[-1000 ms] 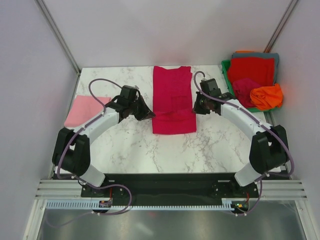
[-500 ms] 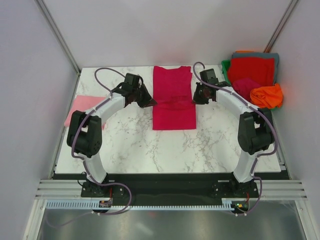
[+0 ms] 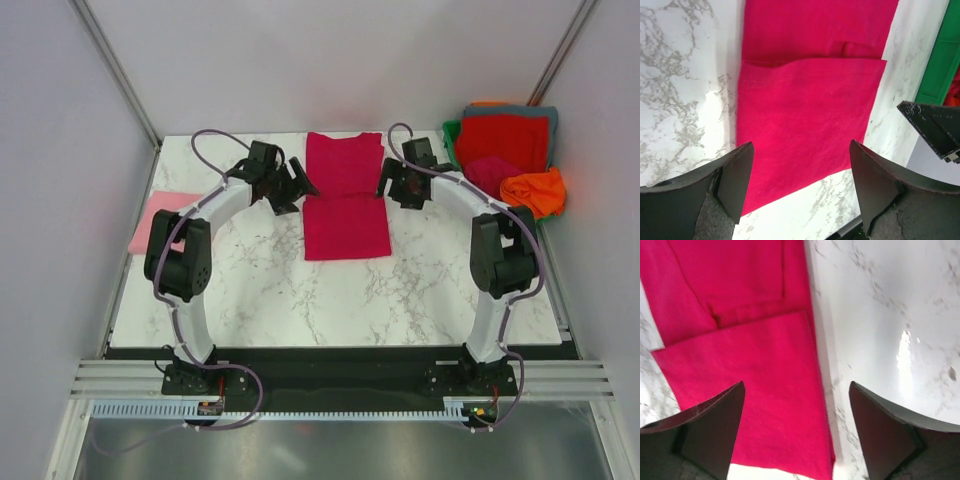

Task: Fold and stack the t-shirts
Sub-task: Fold the tshirt

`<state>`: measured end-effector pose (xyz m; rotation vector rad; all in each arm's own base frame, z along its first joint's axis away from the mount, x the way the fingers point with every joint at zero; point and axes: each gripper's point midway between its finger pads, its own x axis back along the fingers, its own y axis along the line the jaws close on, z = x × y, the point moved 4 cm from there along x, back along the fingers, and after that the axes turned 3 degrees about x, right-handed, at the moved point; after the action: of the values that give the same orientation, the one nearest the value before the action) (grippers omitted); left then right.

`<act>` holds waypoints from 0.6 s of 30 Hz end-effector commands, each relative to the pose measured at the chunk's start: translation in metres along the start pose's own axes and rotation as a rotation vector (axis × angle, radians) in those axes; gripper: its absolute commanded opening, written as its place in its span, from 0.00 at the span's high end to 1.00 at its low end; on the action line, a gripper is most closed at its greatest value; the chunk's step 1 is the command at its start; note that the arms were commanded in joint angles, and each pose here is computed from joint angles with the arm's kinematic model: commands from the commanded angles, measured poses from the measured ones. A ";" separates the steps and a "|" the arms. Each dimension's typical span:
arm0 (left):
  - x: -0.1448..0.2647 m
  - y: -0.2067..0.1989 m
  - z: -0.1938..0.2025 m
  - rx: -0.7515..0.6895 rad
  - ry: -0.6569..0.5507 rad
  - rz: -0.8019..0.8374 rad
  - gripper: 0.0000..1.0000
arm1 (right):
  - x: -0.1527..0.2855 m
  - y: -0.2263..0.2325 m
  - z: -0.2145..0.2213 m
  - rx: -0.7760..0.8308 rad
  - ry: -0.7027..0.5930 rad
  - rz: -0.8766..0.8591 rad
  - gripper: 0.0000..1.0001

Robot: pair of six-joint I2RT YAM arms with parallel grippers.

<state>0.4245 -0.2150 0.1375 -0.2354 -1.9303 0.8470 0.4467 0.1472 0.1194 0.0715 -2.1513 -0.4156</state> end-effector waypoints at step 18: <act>0.015 0.072 0.112 -0.055 0.129 -0.036 0.42 | 0.026 -0.032 0.126 -0.010 0.152 -0.171 0.52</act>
<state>0.3030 -0.1960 0.0628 -0.1875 -1.7882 0.7149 0.3284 0.1417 0.0576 0.2178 -1.9710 -0.4862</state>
